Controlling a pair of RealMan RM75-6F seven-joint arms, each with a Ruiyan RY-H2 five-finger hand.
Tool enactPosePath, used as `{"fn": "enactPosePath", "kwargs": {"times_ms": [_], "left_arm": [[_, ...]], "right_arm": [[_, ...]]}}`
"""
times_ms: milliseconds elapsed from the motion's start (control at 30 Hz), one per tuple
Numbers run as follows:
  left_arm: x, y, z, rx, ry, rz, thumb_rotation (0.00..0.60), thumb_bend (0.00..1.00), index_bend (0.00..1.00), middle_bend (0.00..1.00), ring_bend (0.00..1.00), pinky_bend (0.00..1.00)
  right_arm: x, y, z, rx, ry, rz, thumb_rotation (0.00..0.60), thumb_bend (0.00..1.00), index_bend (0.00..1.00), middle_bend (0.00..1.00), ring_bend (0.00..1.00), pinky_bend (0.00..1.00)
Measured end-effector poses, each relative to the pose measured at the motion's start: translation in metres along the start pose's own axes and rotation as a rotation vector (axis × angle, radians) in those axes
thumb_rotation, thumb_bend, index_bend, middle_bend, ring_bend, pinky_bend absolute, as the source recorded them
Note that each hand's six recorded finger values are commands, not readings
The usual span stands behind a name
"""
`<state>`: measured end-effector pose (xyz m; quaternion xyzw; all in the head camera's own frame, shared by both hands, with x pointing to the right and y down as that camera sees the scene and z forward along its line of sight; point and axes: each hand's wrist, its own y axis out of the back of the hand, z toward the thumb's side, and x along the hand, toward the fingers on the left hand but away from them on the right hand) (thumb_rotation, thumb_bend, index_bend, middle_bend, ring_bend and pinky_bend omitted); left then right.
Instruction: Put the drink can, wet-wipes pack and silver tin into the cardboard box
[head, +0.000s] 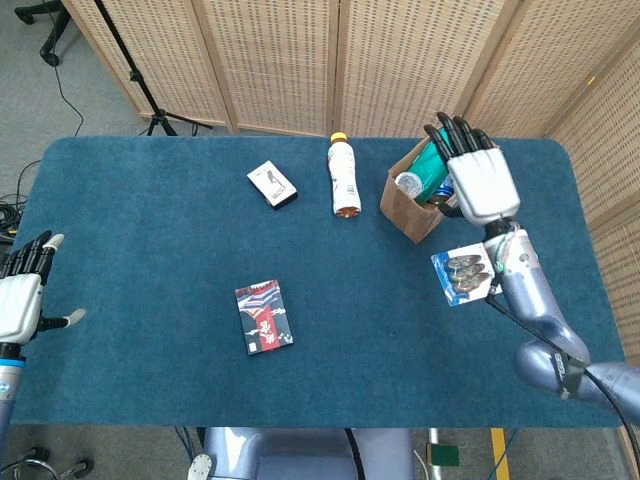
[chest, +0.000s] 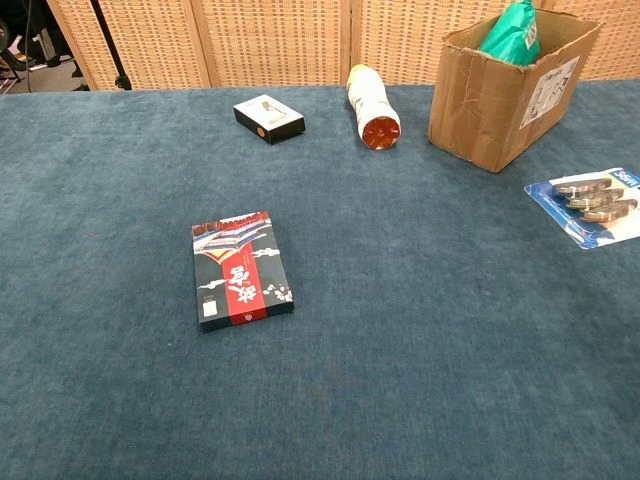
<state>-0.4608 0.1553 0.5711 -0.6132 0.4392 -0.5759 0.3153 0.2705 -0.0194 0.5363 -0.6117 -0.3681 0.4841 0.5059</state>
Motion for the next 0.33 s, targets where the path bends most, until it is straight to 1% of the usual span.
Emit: {"fn": "enactPosePath", "kwargs": {"times_ms": [100,200,333], "left_arm": [[-0.005,-0.001,0.000,0.002,-0.014,0.024,0.600,0.00,0.00,0.00,0.00,0.04],[-0.013,-0.004,-0.002,0.007,-0.024,0.042,0.600,0.00,0.00,0.00,0.00,0.00],[-0.026,-0.010,-0.007,0.009,-0.020,0.052,0.600,0.00,0.00,0.00,0.00,0.00]], "right_arm": [[0.043,-0.010,-0.018,0.006,-0.005,-0.022,0.600,0.00,0.00,0.00,0.00,0.10],[0.084,-0.026,-0.032,0.012,-0.005,-0.012,0.600,0.00,0.00,0.00,0.00,0.07],[0.133,-0.044,-0.043,0.004,-0.014,-0.005,0.600,0.00,0.00,0.00,0.00,0.05]]}}
